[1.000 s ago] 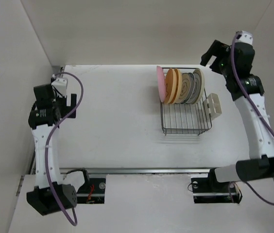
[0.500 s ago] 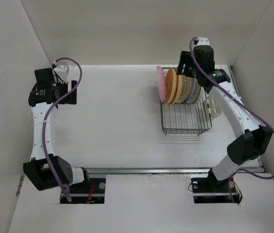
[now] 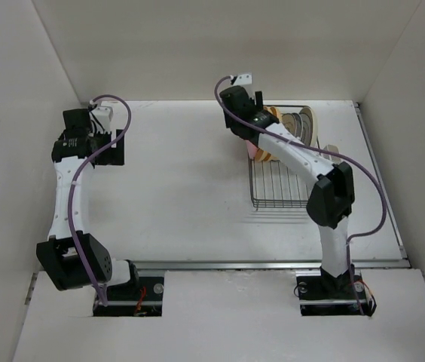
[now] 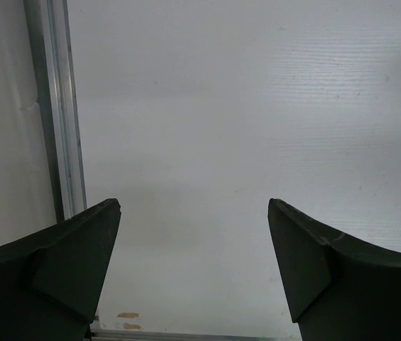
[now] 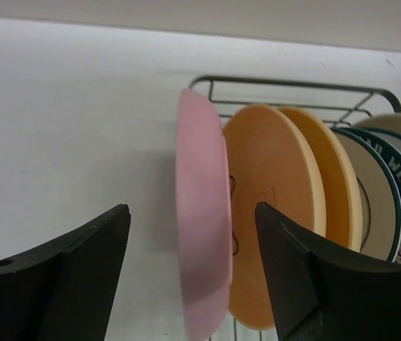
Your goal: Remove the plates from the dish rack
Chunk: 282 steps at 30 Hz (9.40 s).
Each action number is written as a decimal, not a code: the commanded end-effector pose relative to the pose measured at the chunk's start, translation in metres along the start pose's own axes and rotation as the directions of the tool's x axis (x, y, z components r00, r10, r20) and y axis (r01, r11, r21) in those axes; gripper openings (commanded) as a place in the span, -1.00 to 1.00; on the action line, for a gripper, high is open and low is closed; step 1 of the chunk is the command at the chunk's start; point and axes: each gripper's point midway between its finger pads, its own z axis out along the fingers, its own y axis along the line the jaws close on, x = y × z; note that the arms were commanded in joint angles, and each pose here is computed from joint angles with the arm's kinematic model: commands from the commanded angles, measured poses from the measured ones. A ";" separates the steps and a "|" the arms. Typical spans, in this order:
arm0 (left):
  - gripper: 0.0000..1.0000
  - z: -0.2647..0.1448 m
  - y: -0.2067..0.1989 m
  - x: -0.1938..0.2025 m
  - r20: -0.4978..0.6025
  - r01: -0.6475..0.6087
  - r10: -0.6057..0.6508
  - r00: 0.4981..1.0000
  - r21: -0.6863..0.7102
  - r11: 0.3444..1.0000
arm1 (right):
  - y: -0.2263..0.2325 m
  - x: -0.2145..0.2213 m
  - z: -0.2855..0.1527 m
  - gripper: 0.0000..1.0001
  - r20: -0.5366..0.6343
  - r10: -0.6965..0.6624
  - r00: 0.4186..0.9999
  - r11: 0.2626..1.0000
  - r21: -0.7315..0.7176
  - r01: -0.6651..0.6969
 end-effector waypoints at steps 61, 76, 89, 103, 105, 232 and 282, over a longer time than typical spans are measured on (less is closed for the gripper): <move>0.71 -0.006 0.009 0.047 -0.056 0.164 -0.172 0.984 -0.119 0.979 | 0.228 0.168 -0.072 0.13 -0.320 -0.254 0.913 0.442 -0.878 -0.185; 0.71 -0.017 0.015 0.037 -0.022 0.146 -0.151 0.988 -0.140 0.979 | -0.005 -0.030 -0.052 0.22 -0.023 0.102 0.995 0.987 -0.119 -0.104; 0.71 -0.012 0.016 0.038 -0.026 0.130 -0.135 0.990 -0.151 0.980 | -0.085 0.006 -0.009 -0.23 -0.108 0.157 0.982 0.983 0.112 -0.145; 0.71 -0.009 0.021 0.044 -0.051 0.110 -0.121 0.991 -0.191 0.975 | -0.082 0.053 0.024 -0.15 -0.207 0.083 0.975 0.983 0.176 -0.046; 0.71 -0.005 0.020 0.048 -0.069 0.108 -0.123 0.990 -0.189 0.976 | -0.077 0.060 0.031 -0.23 -0.223 0.076 0.972 0.985 0.168 -0.039; 0.63 0.010 -0.019 0.067 -0.181 0.023 -0.021 0.983 0.011 1.000 | -0.194 -0.029 -0.032 -1.00 0.005 0.011 1.000 0.840 0.543 -0.012; 0.65 0.014 -0.011 0.061 -0.180 0.024 -0.030 0.983 -0.033 0.999 | 0.191 0.139 -0.074 0.28 -0.170 -0.253 0.952 0.687 -0.725 0.053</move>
